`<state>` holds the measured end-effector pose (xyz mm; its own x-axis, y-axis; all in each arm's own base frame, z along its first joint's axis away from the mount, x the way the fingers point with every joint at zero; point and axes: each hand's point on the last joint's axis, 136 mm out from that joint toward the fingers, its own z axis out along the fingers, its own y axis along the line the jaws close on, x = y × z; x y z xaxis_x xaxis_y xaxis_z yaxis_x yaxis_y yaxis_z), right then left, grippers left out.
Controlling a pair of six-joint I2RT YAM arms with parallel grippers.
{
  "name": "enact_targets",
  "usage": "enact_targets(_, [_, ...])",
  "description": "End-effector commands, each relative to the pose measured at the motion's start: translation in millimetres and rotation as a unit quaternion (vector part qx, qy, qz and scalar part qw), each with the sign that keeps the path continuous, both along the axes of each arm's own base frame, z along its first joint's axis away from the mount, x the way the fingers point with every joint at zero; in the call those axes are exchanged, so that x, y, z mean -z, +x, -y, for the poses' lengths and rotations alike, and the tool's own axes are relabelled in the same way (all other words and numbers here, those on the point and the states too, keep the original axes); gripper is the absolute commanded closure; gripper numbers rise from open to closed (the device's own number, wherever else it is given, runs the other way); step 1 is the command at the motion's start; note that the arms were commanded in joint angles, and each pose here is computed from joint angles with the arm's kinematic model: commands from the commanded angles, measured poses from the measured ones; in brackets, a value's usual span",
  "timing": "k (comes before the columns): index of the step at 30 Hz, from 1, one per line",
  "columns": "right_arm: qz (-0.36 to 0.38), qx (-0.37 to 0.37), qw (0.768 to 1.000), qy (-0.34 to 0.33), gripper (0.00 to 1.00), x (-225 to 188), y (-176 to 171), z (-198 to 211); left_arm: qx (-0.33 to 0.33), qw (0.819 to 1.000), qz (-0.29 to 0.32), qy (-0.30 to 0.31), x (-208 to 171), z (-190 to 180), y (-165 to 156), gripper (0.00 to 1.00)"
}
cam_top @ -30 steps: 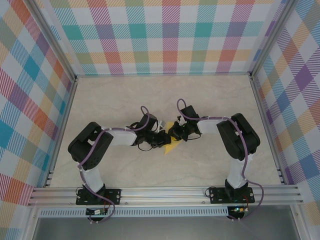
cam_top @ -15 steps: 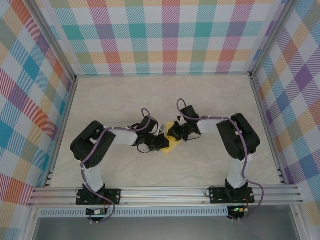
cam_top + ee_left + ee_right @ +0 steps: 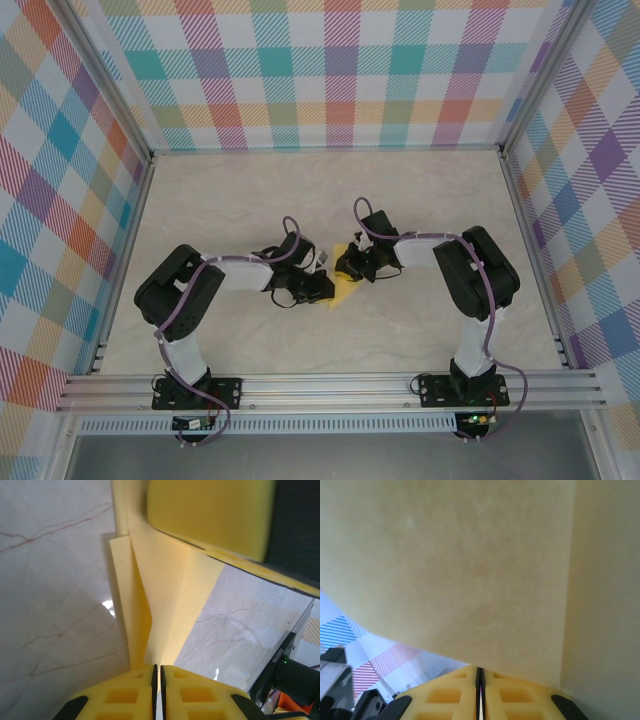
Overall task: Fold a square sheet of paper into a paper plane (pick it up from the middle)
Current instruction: Fourth fold the wing at the center of the table.
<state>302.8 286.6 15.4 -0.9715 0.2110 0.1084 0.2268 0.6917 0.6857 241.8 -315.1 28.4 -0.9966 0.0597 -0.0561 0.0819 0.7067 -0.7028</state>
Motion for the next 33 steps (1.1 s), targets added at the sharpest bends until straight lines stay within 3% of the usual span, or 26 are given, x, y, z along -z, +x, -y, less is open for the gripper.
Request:
enact_targets(1, [-0.042,0.007,0.997,-0.063,0.88,38,-15,21,0.001,1.0,0.026,-0.007,-26,4,0,0.88])
enact_targets(6, [-0.042,0.008,0.997,-0.063,0.88,39,-15,21,-0.006,0.998,0.05,-0.042,-49,15,7,0.87])
enact_targets(11, [-0.041,0.008,0.997,-0.063,0.88,39,-15,22,0.015,0.998,0.029,-0.06,-43,32,2,0.85])
enact_targets(23, [-0.043,0.007,0.997,-0.064,0.88,40,-16,22,0.01,0.999,-0.022,0.022,18,10,-17,0.87])
enact_targets(33, [-0.045,0.008,0.997,-0.066,0.88,42,-16,23,0.008,0.999,-0.034,0.031,27,-4,-33,0.88])
